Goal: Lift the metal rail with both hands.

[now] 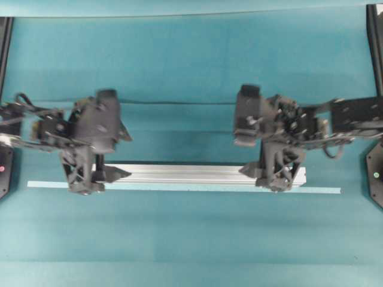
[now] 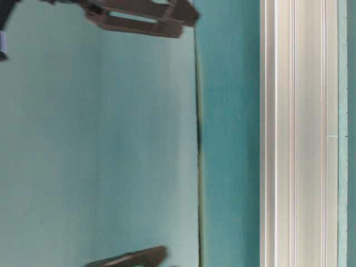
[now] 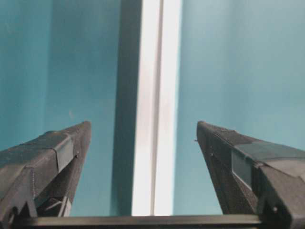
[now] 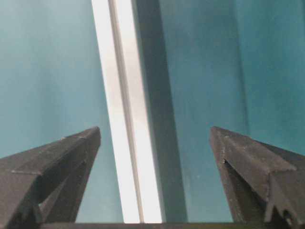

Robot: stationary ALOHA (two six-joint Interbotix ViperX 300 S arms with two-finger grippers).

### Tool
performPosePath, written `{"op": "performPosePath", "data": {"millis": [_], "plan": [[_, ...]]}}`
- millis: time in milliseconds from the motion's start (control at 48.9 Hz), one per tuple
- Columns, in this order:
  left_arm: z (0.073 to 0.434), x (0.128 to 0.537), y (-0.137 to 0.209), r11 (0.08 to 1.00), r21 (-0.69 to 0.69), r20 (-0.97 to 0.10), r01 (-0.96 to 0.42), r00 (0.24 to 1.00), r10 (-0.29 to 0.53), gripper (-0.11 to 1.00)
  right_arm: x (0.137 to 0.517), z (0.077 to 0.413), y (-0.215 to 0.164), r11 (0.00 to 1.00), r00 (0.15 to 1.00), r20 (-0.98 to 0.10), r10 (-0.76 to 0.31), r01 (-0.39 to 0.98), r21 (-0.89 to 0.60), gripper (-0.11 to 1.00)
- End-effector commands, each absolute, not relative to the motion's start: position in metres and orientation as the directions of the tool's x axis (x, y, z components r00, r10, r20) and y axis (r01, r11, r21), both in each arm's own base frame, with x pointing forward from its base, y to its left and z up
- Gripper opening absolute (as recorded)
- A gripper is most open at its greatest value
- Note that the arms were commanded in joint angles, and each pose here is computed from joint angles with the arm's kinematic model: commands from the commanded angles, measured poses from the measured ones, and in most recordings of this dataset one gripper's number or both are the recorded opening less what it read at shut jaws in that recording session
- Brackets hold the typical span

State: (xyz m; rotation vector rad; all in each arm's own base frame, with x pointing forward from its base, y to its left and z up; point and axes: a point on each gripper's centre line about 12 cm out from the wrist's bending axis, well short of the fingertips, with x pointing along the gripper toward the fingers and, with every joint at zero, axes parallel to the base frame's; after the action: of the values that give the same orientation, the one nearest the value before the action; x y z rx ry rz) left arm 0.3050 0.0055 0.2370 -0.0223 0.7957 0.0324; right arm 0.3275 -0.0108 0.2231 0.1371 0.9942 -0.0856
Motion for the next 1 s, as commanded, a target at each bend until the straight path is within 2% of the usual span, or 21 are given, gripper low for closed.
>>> {"op": "performPosePath", "data": {"millis": [0, 266, 573, 716, 982], "plan": [[0.261, 0.304, 0.005, 1.000, 0.000, -0.656, -0.026, 0.754, 0.020, 0.96, 0.327, 0.234, -0.012, 0.989, 0.577, -0.817, -0.015, 0.131, 0.074, 0.95], [0.289, 0.296, 0.004, 1.000, 0.021, -0.572, -0.008, 0.820, 0.018, 0.96, 0.320, 0.265, -0.013, 0.991, 0.695, -0.718, -0.031, 0.114, 0.067, 0.95], [0.316, 0.292, 0.003, 1.000, 0.026, -0.447, -0.004, 0.895, 0.016, 0.96, 0.300, 0.296, -0.013, 0.992, 0.864, -0.502, -0.039, 0.094, 0.085, 0.95], [0.322, 0.288, 0.003, 1.000, 0.026, -0.425, -0.005, 0.905, 0.015, 0.96, 0.286, 0.305, -0.013, 0.992, 0.893, -0.448, -0.041, 0.090, 0.090, 0.95], [0.338, 0.280, 0.006, 1.000, 0.025, -0.327, -0.017, 0.945, 0.024, 0.96, 0.266, 0.310, -0.012, 0.992, 0.910, -0.412, -0.042, 0.087, 0.091, 0.95]]}}
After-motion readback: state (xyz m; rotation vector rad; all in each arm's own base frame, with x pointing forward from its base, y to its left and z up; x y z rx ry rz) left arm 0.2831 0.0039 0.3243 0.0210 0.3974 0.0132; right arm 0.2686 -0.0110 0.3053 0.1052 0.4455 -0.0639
